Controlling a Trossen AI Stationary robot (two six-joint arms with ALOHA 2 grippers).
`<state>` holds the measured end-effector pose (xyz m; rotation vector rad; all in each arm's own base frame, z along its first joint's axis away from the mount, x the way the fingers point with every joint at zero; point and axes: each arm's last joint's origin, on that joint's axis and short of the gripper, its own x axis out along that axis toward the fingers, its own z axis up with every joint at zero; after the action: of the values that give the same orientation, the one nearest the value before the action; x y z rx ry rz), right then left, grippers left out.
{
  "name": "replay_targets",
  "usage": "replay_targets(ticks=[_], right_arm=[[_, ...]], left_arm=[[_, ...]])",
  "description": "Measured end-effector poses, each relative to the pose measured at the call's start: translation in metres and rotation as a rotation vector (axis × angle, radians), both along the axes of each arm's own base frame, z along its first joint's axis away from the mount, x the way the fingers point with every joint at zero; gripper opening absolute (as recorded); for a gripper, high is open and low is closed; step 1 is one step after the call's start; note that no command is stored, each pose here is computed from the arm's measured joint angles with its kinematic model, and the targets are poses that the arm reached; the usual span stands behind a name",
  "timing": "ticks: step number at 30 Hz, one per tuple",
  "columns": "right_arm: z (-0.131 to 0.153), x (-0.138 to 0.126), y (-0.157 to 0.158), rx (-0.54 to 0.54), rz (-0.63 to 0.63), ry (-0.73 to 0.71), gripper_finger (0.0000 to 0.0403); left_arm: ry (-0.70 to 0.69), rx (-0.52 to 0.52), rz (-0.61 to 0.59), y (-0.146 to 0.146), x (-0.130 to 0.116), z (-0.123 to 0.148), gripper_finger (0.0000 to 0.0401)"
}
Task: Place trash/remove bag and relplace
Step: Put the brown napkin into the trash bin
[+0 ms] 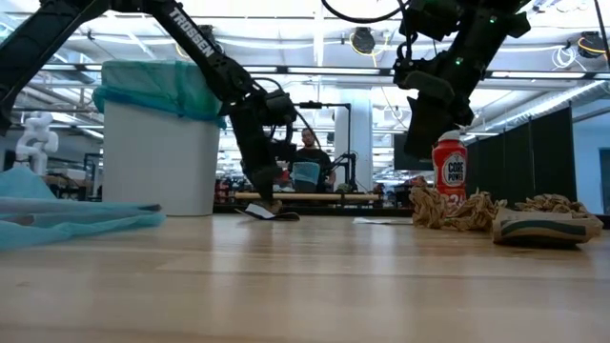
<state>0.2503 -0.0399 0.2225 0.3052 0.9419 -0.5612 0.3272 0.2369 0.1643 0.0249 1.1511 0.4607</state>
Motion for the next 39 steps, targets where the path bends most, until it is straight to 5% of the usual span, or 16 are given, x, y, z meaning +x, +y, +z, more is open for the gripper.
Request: replay_targets(ticks=[8,16,27,32,39], right_arm=[[0.000,0.000,0.000,-0.004,0.007,-0.001,0.0212],[0.001,0.002,0.000,-0.008,0.014,-0.015,0.0212],[0.001,0.002,0.000,-0.016,0.030,-0.008,0.0212],[0.001,0.002,0.000,-0.019,0.033,-0.016,0.0212],[0.002,0.004,0.000,-0.021,0.032,-0.033,0.0212]], left_arm=[[-0.093,0.064,-0.051,-0.021,0.006,0.042,0.0002],[-0.277,0.208,-0.102,-0.059,-0.002,0.139,0.0001],[-0.472,0.549,0.096,-0.111,-0.093,0.257,0.0000],[-0.415,0.661,0.267,-0.117,-0.133,0.274,0.0000],[-0.219,0.612,0.392,-0.094,-0.155,0.258,0.0000]])
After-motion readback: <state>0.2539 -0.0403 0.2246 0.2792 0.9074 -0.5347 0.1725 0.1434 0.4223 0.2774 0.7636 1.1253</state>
